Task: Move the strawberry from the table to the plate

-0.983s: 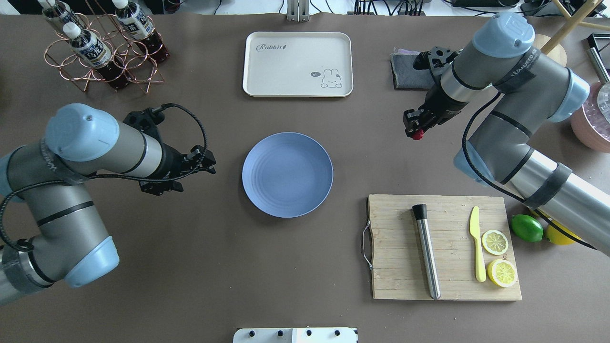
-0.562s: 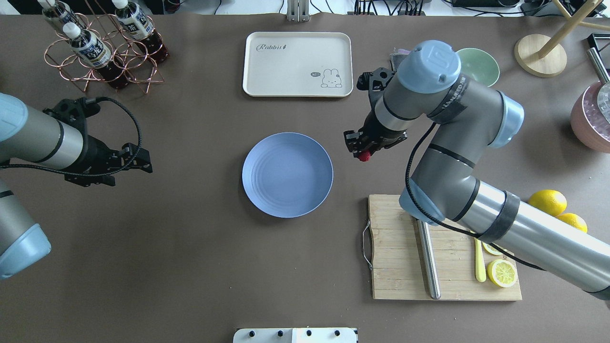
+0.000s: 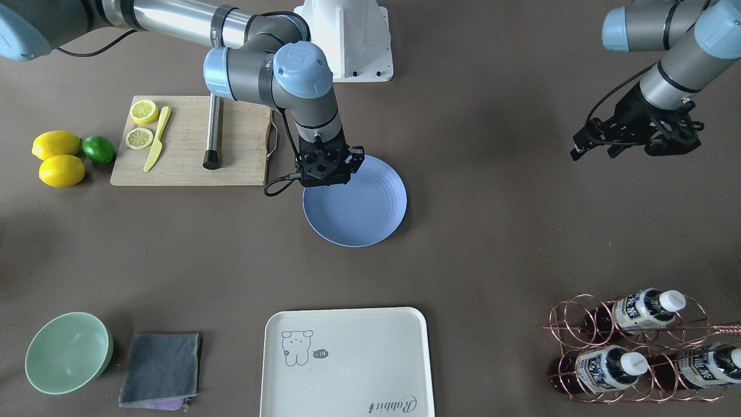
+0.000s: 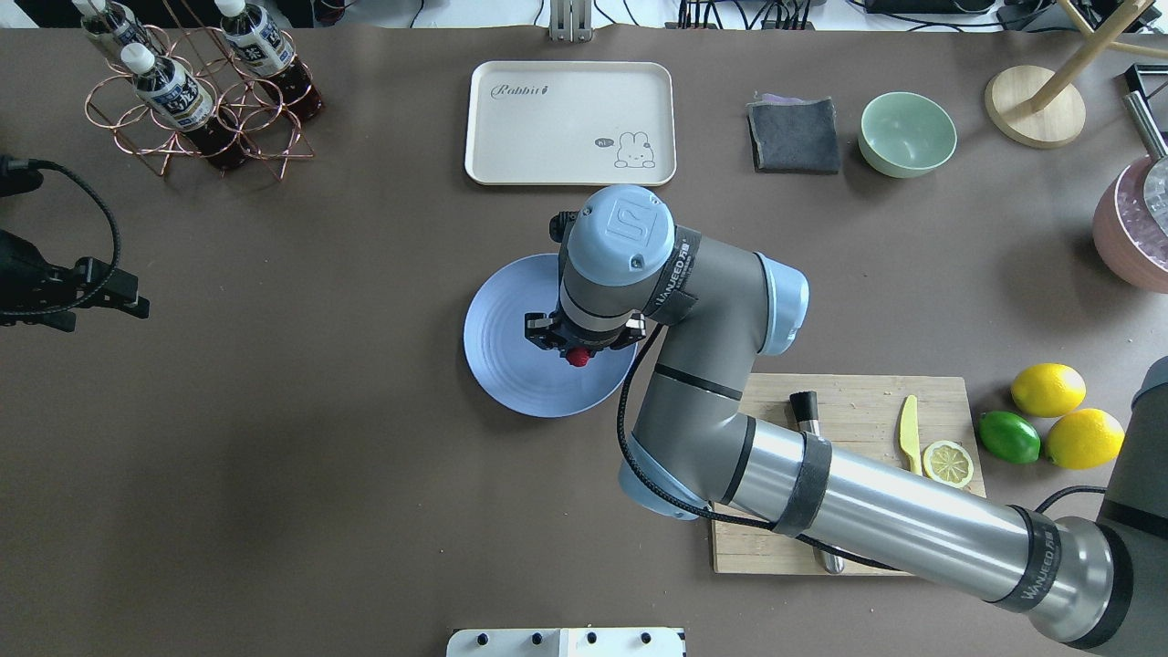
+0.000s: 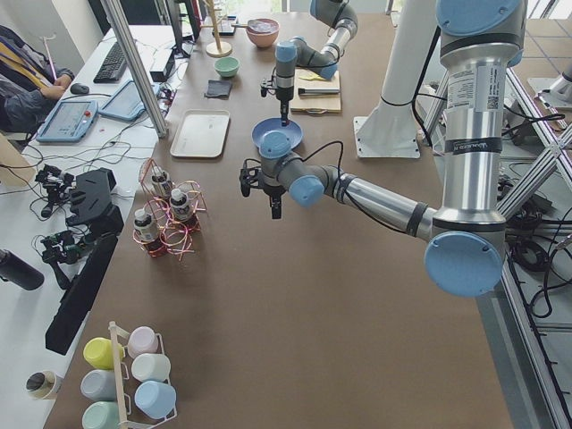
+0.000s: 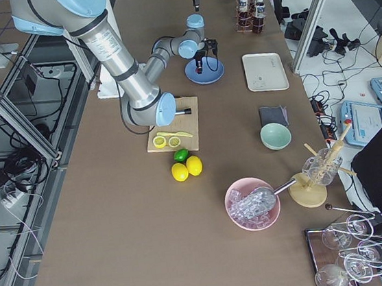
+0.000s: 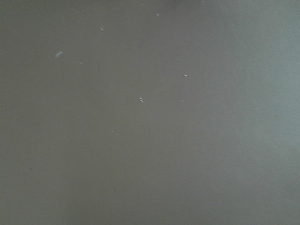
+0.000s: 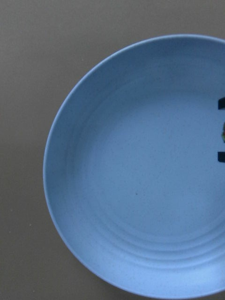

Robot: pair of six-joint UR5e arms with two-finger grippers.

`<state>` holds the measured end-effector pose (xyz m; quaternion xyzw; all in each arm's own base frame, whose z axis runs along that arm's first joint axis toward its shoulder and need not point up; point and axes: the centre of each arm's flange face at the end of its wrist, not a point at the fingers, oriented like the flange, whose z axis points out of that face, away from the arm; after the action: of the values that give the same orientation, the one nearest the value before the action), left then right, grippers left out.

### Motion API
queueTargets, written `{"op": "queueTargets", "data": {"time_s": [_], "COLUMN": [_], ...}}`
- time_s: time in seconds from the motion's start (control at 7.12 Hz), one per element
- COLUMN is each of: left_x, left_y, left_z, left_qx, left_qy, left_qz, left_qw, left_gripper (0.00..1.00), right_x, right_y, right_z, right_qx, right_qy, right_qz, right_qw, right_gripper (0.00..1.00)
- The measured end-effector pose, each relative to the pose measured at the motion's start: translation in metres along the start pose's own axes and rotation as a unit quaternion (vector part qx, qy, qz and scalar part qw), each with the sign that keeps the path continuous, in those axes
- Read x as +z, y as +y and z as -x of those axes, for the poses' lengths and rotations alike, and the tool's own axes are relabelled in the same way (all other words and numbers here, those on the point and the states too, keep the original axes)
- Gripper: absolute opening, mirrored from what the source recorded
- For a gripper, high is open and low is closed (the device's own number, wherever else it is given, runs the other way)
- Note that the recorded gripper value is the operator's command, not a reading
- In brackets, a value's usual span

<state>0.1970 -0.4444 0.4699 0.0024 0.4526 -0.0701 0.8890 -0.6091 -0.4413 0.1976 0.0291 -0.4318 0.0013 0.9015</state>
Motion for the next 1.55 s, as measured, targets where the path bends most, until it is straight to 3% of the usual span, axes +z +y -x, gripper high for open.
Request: {"op": "queueTargets", "data": {"time_s": [0.28,0.42,0.56,0.84,1.12,1.4,1.55], "left_x": [-0.008,-0.008,-0.008,-0.008,-0.012,-0.029,-0.037], "left_y": [-0.001,-0.001,-0.001,-0.001,-0.001,0.0,0.004], "left_z": [0.016,0.019,0.019,0.02,0.018,0.021,0.032], "left_qx": [-0.004,-0.005,-0.006,-0.006,-0.007,-0.009,-0.001], "left_qy": [0.002,0.001,0.001,0.001,0.003,0.012,0.012], "left_qz": [0.002,0.002,0.002,0.002,-0.001,-0.009,-0.01], "left_qw": [1.0,1.0,1.0,1.0,1.0,0.9998,0.9999], "left_gripper": [0.96,0.96,0.96,0.96,0.96,0.96,0.96], "right_x": [0.021,0.023,0.025,0.025,0.003,-0.055,-0.092], "right_y": [-0.004,-0.007,-0.01,-0.017,-0.028,-0.043,-0.048], "right_z": [0.011,0.015,0.016,0.015,0.02,-0.005,-0.052], "right_qx": [0.022,0.028,0.032,0.036,0.04,0.03,-0.002], "right_qy": [-0.016,-0.019,-0.018,-0.013,-0.023,-0.01,0.005], "right_qz": [-0.008,-0.012,-0.017,-0.028,-0.038,-0.042,-0.041], "right_qw": [0.9996,0.9994,0.9992,0.9988,0.9982,0.9986,0.9991], "right_gripper": [0.0,0.68,0.97,1.0,1.0,1.0,1.0]}}
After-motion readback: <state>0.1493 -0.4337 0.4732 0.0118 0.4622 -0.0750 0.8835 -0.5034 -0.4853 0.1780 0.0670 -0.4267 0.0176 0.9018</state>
